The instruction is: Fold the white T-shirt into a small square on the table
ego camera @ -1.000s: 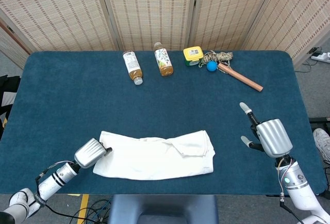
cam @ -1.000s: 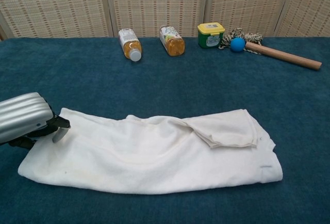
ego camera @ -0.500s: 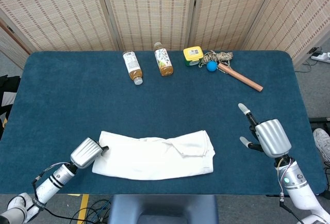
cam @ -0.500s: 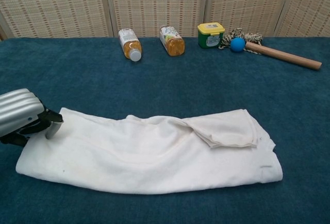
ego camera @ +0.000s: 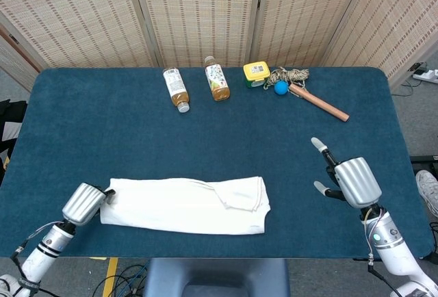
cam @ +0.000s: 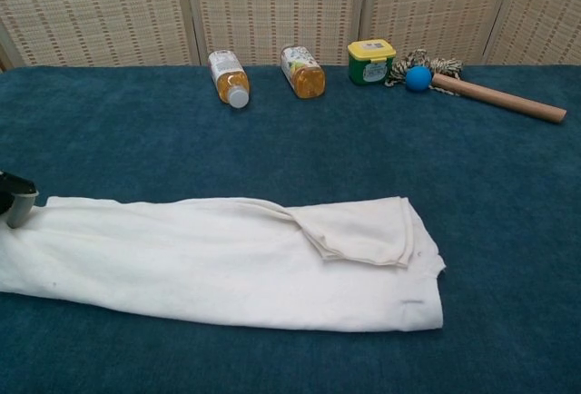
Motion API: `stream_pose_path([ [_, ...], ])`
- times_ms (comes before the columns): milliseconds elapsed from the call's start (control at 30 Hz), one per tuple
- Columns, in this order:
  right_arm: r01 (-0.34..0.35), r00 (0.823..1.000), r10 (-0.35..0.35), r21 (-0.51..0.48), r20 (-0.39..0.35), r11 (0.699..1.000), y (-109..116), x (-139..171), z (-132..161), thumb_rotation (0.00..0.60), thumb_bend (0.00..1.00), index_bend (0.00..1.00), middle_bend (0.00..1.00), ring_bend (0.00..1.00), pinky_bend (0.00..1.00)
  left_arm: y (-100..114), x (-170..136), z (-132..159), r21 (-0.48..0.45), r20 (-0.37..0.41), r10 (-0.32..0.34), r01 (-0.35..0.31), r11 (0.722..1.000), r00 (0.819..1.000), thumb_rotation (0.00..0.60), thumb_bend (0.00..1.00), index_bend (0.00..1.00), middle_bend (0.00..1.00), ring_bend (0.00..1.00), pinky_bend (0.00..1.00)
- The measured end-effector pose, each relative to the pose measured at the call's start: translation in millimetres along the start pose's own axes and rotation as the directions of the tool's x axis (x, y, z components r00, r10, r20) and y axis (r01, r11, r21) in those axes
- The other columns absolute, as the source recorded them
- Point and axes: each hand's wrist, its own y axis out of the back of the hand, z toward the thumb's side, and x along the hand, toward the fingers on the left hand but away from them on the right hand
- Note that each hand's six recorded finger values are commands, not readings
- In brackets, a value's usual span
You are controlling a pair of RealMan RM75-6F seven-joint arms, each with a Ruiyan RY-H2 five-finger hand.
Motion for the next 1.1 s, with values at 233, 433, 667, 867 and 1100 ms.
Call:
stream_pose_path([
  [233,0.006,1.0,-0.006,-0.01,-0.012,1.0,0,-3,3,0.6,0.21,0.05,0.94,0.94,1.0,6,-13,-18,0.008,-0.06,0.007,-0.007,1.0,0.998,0.6,0.62,0.67,0.94,0.85,0.95],
  [433,0.018,1.0,-0.019,-0.013,-0.009,1.0,3,-3,0,0.6,0.21,0.05,0.94,0.94,1.0,16,-8,-8,0.005,-0.052,0.017,-0.017,1.0,0.999,0.6,0.62,0.67,0.94,0.84,0.95],
  [667,0.036,0.999,-0.036,-0.012,0.003,0.999,11,-1,-6,0.6,0.21,0.05,0.94,0.94,1.0,39,10,34,-0.036,-0.01,0.013,-0.014,0.999,1.0,0.6,0.62,0.66,0.94,0.84,0.95],
  [867,0.05,0.999,-0.049,-0.012,0.021,0.999,15,5,-13,0.6,0.21,0.05,0.94,0.94,1.0,65,37,87,-0.029,0.068,0.001,0.001,1.0,0.998,0.6,0.62,0.66,0.94,0.84,0.95],
  [1100,0.065,0.997,-0.065,-0.009,0.047,0.998,21,12,-23,0.6,0.21,0.05,0.94,0.94,1.0,85,69,135,0.022,0.139,-0.004,0.001,1.0,0.99,0.6,0.62,0.66,0.94,0.84,0.95],
])
